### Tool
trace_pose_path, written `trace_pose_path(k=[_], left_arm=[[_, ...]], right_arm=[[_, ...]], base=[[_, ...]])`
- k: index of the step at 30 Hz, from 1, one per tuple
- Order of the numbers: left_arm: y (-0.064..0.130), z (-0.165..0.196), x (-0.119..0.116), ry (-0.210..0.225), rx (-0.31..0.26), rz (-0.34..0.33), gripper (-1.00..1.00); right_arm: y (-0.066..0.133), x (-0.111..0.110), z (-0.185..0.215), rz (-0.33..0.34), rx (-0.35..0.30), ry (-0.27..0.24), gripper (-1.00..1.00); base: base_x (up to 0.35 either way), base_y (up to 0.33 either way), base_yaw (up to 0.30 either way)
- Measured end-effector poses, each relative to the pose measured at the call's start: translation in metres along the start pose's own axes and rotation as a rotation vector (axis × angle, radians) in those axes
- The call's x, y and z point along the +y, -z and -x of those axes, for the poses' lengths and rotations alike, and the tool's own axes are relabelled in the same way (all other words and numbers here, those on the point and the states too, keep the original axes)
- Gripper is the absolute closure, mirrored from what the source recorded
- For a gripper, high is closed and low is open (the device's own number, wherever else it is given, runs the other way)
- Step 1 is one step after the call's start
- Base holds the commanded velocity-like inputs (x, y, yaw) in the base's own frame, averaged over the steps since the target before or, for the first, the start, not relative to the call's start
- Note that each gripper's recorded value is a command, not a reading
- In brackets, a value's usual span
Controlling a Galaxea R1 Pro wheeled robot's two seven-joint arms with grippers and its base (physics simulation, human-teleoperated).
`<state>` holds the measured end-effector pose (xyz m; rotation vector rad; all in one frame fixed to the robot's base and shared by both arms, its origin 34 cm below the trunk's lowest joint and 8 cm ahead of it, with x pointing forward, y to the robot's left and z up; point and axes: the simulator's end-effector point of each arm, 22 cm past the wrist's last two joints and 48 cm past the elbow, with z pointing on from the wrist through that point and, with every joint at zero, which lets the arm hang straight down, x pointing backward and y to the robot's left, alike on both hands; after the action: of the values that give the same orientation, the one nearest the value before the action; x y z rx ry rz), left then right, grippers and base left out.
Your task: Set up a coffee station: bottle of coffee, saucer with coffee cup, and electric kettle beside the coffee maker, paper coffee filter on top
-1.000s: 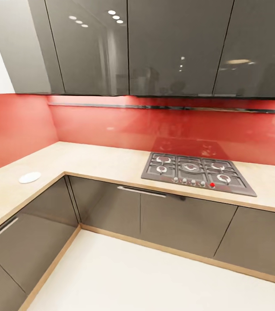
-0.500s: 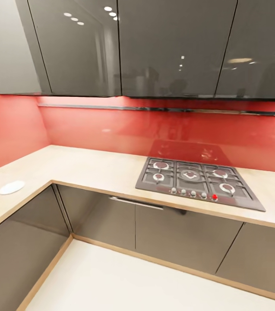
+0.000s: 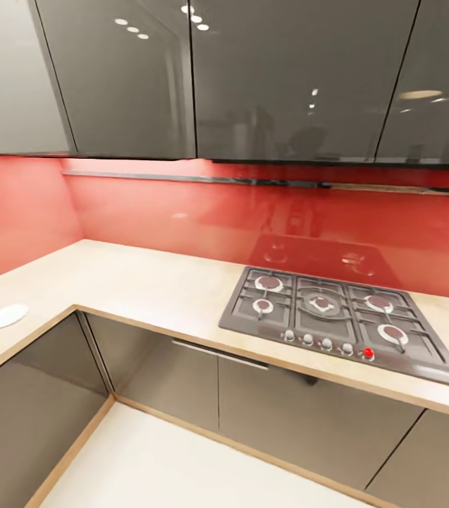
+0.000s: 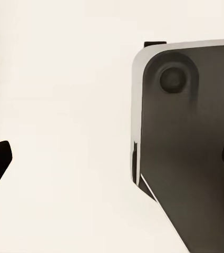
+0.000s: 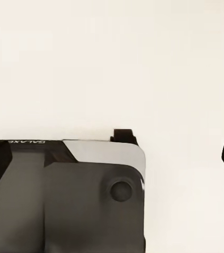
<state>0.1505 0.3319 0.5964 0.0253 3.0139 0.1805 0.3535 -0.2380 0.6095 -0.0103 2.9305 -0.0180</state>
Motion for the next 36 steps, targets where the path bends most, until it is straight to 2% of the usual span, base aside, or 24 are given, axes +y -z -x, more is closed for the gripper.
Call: trace_pose_path(k=[17,32,36], left_arm=[[0.0,-0.0006,-0.0012,-0.003,0.002,-0.002,-1.0],[-0.0001,0.0011,-0.0015,-0.005,-0.004,-0.003,-1.0],[0.0001,0.0015,-0.0085,-0.007,-0.006,-0.012,-1.0]], right_arm=[[0.0,0.0002,0.0,-0.001,0.0,0.0,-1.0],[-0.0003,0.0002,0.0,-0.002,0.001,0.0,-1.0],[-0.0003,0.0002,0.0,-0.002,0.001,0.0,-1.0]], base=[[0.279,-0.198,0.279],[0.019,-0.014,0.279],[0.0,0.0,0.279]])
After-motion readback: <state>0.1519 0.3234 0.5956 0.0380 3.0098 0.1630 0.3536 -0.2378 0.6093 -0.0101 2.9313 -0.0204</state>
